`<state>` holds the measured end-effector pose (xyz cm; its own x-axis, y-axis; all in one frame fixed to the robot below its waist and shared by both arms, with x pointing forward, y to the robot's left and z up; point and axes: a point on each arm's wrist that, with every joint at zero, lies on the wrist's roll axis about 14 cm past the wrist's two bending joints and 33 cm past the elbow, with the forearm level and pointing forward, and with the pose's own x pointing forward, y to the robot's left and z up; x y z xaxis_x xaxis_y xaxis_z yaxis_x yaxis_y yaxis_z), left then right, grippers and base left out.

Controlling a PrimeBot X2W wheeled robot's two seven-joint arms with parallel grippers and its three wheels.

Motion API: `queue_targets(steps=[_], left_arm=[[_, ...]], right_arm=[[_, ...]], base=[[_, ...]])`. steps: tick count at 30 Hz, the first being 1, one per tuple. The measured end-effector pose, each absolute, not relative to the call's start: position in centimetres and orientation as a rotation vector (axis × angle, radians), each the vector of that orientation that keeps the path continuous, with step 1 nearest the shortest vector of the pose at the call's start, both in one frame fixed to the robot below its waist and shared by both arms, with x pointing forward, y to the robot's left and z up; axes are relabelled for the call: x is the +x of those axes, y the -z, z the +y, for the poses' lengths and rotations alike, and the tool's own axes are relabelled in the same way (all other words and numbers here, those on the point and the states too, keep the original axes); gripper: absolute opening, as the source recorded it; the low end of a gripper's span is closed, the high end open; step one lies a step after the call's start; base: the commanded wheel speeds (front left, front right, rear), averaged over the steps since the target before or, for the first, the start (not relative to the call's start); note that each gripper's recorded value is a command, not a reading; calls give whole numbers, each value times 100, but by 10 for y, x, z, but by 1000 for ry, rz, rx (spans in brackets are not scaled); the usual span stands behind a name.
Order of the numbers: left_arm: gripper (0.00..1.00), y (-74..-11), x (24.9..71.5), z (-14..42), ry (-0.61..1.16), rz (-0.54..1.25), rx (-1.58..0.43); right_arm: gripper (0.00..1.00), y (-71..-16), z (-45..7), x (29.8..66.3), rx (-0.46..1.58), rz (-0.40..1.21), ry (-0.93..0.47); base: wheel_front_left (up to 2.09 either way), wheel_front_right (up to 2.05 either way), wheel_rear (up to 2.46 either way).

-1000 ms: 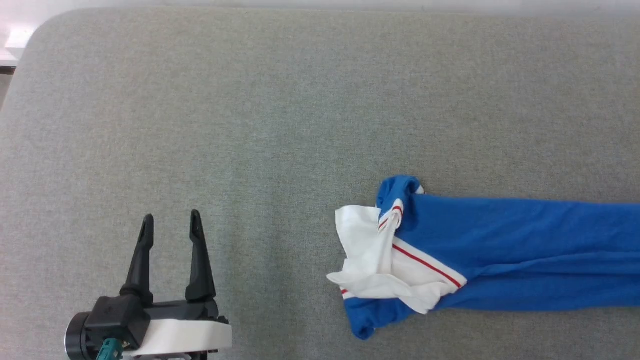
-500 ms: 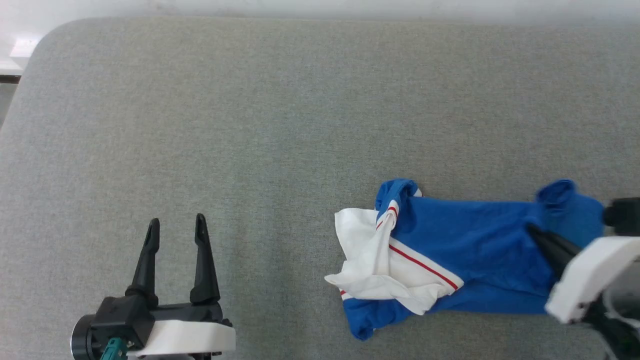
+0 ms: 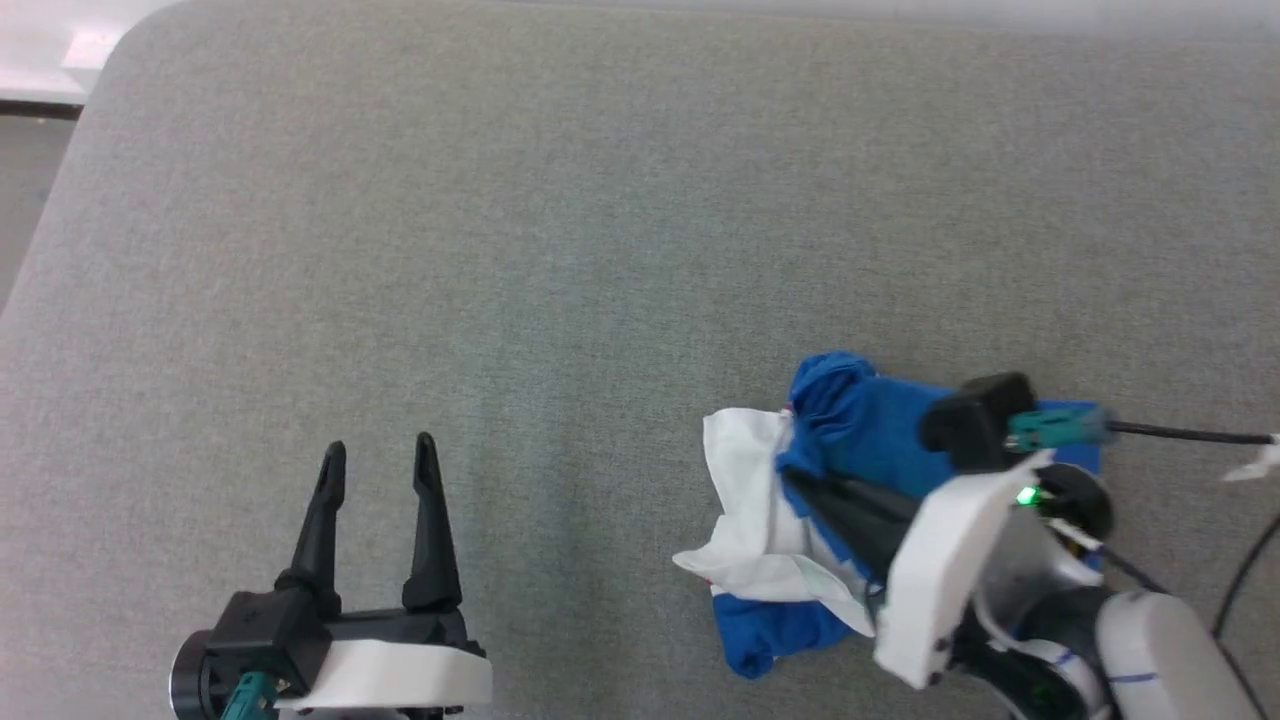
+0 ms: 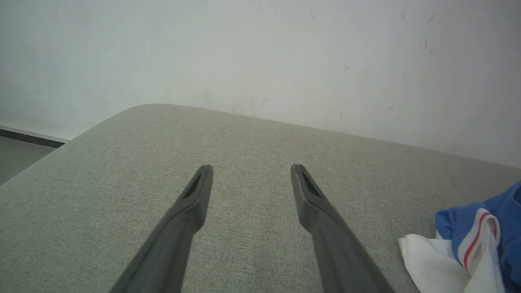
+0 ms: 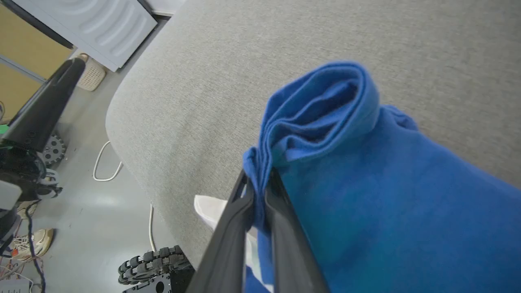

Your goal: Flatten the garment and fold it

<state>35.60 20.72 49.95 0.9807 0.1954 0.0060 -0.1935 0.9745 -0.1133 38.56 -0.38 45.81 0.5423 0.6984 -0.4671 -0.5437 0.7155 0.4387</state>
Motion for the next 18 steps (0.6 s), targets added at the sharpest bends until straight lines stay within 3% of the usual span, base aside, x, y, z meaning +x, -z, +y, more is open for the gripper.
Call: queue_targets(steps=[5,11,12,13,18], left_arm=[[100,-495,354,211,-214,-1,-117],[100,-489,354,210,-219,15,-128],[100,-489,355,209,-216,13,-131],[100,-489,356,209,-216,11,-133],[100,-487,356,207,-209,13,-145]], right_arm=[[0,-445,18,381,227,715,-807],[0,-410,19,382,140,799,-766],[27,-403,18,382,118,816,-759],[100,-397,18,381,109,835,-748],[100,-395,28,380,84,824,-759]], base=[[0,0,0],[0,0,0],[0,0,0],[0,0,0],[0,0,0]])
